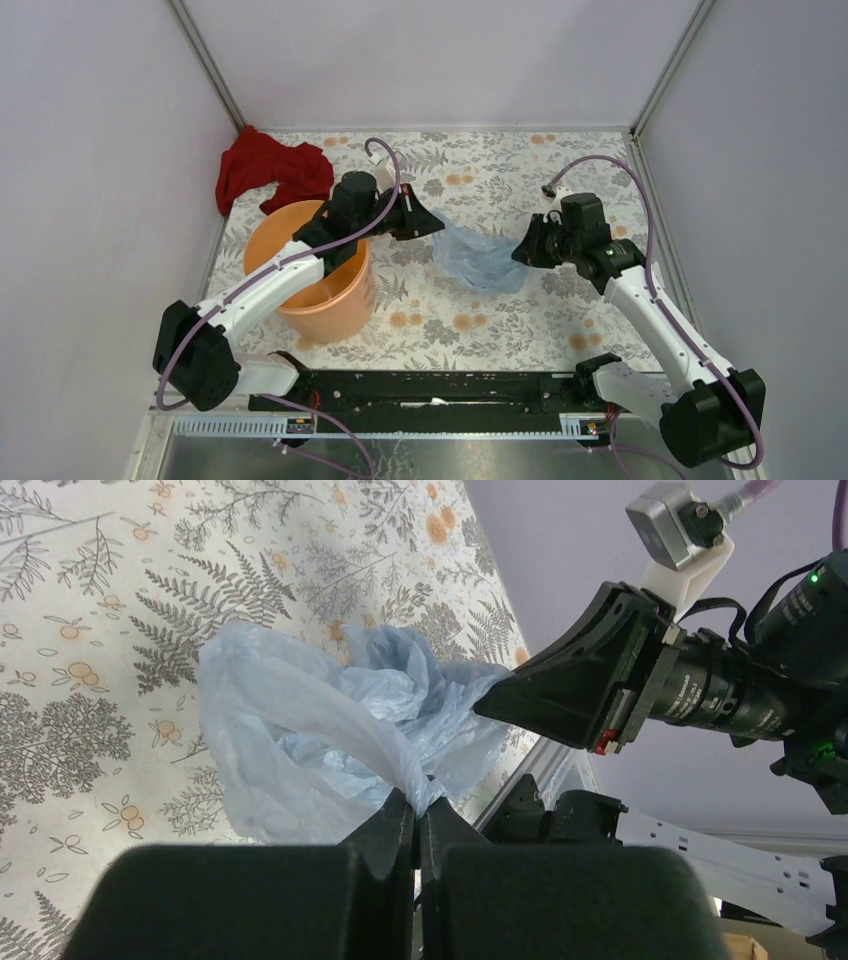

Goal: Put the trash bags into the trash bin

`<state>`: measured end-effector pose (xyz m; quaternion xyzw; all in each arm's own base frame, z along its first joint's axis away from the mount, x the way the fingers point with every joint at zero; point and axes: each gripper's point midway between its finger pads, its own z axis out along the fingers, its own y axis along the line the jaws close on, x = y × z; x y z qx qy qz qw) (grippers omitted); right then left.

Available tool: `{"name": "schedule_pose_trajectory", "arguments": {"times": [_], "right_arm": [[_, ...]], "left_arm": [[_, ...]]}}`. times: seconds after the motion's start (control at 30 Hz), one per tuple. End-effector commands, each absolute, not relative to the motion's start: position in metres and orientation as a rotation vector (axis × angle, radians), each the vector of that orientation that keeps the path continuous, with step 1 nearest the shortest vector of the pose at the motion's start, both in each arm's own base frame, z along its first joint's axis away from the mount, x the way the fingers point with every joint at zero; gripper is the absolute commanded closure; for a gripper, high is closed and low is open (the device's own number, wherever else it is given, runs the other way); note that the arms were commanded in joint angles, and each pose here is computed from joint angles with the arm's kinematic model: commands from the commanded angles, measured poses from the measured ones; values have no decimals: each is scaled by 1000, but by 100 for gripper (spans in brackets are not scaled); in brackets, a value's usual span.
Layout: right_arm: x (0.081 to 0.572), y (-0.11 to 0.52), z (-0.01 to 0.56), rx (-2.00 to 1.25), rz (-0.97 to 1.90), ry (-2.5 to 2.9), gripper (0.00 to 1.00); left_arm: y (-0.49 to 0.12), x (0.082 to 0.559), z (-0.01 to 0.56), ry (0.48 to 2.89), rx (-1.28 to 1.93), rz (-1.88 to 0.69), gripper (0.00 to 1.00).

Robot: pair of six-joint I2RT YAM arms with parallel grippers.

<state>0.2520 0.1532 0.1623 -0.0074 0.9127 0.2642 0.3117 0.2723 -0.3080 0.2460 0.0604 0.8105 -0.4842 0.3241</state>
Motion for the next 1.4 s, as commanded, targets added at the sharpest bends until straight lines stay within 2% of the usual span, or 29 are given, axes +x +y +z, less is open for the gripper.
{"name": "schedule_pose_trajectory", "arguments": {"times": [0.0, 0.2, 0.37, 0.53, 0.57, 0.67, 0.73, 0.83, 0.93, 1.03, 1.17, 1.37], "right_arm": [[249, 148, 178, -87, 665, 2352, 84], [255, 148, 189, -103, 654, 2333, 83], [258, 141, 196, -99, 601, 2299, 82], [253, 133, 168, -76, 551, 2336, 74], [251, 135, 160, -74, 572, 2351, 72], [245, 144, 142, -56, 641, 2401, 46], [245, 151, 143, -58, 693, 2402, 33], [248, 157, 155, -68, 734, 2363, 20], [252, 157, 167, -82, 726, 2330, 13], [252, 160, 177, -98, 752, 2315, 11], [244, 183, 188, -135, 946, 2291, 9], [253, 195, 206, -71, 1038, 2253, 3]], "left_arm": [[-304, 279, 286, 1996, 188, -1251, 100], [-305, 277, 289, 1993, 214, -1256, 100], [-285, 282, 299, 1959, 243, -1125, 100], [-275, 265, 341, 1768, 370, -1155, 100], [-277, 256, 352, 1709, 425, -1192, 100], [-283, 228, 378, 1562, 575, -1295, 100], [-287, 224, 383, 1552, 596, -1331, 100], [-293, 224, 380, 1589, 615, -1368, 100], [-298, 221, 381, 1574, 665, -1378, 100], [-297, 222, 394, 1530, 709, -1343, 100], [-302, 238, 415, 1504, 663, -1293, 100], [-335, 239, 425, 1443, 837, -1107, 100]]}}
